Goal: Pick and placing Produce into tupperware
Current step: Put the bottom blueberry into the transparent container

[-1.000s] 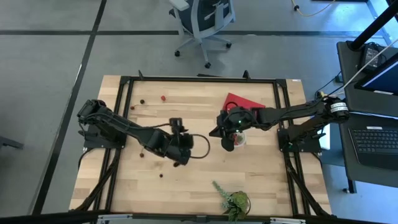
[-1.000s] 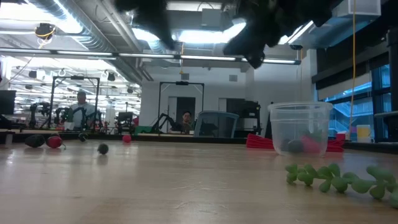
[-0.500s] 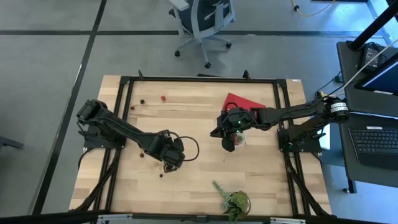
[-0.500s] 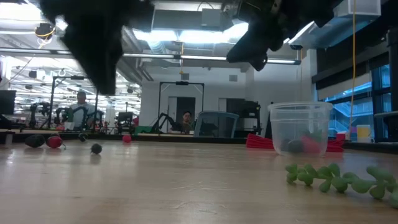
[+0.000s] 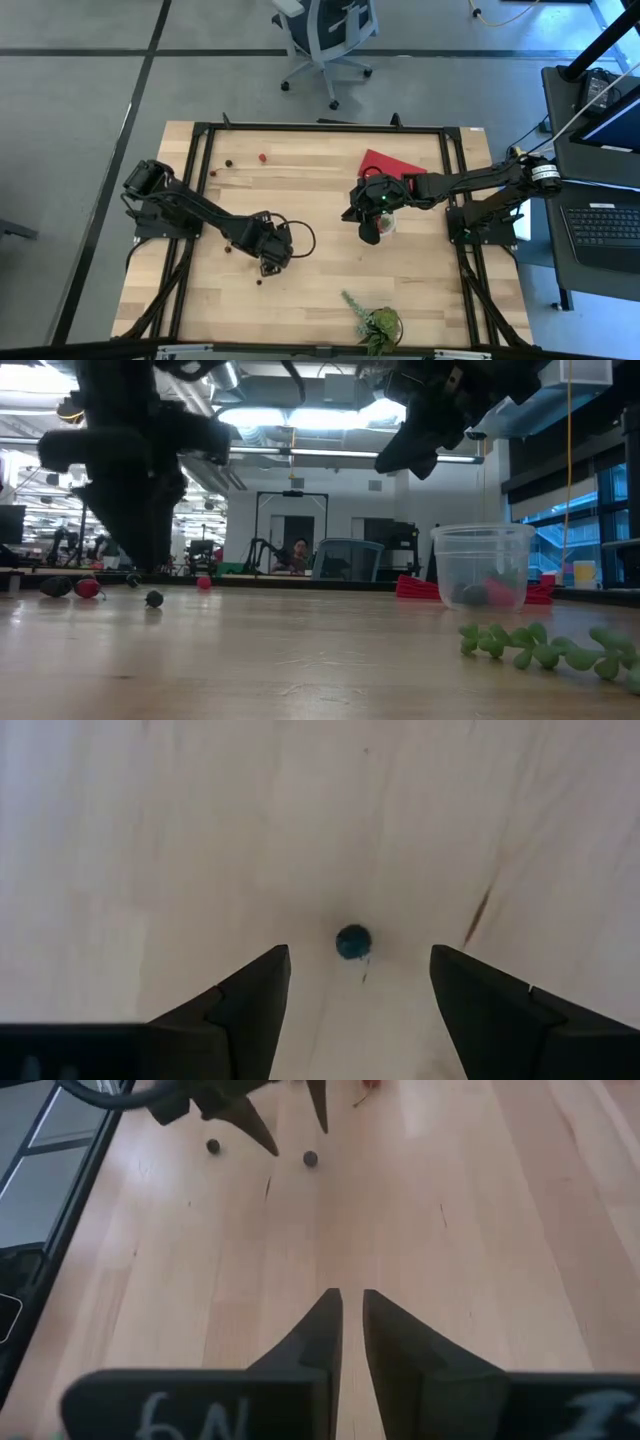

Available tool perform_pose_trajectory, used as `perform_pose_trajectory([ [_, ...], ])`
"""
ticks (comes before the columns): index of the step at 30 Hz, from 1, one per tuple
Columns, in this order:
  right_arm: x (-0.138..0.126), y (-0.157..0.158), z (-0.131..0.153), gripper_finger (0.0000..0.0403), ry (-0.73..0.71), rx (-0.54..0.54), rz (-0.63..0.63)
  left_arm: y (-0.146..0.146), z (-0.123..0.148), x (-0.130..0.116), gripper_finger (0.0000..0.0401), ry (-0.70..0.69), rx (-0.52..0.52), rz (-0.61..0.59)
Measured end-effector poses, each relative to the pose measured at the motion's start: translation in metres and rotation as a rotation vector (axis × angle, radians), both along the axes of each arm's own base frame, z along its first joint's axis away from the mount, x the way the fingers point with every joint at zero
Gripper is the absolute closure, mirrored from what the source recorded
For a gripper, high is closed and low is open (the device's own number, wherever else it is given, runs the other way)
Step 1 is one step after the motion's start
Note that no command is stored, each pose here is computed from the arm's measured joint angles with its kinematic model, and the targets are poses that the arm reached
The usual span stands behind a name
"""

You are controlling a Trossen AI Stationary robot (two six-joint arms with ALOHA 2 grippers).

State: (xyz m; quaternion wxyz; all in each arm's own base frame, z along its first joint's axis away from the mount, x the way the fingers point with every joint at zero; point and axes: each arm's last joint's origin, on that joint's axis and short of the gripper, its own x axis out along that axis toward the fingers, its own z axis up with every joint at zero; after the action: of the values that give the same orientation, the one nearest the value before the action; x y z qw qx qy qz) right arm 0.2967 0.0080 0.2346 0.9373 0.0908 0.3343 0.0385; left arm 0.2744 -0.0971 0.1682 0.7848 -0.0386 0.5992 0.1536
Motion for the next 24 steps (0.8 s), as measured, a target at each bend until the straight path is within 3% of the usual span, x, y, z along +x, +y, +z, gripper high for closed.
perform_pose_trajectory([
  [9, 0.0, 0.0, 0.0, 0.0356, -0.001, -0.003, 0.003, 0.015, -0.021, -0.004, 0.0166, -0.002, -0.031, 0.018],
  [13, 0.0, 0.0, 0.0, 0.0356, -0.001, -0.003, 0.003, 0.014, -0.024, -0.003, 0.0166, -0.022, -0.092, -0.003],
  [24, 0.0, 0.0, 0.0, 0.0356, -0.001, -0.003, 0.004, 0.016, -0.034, -0.011, 0.0166, -0.005, -0.127, 0.002],
])
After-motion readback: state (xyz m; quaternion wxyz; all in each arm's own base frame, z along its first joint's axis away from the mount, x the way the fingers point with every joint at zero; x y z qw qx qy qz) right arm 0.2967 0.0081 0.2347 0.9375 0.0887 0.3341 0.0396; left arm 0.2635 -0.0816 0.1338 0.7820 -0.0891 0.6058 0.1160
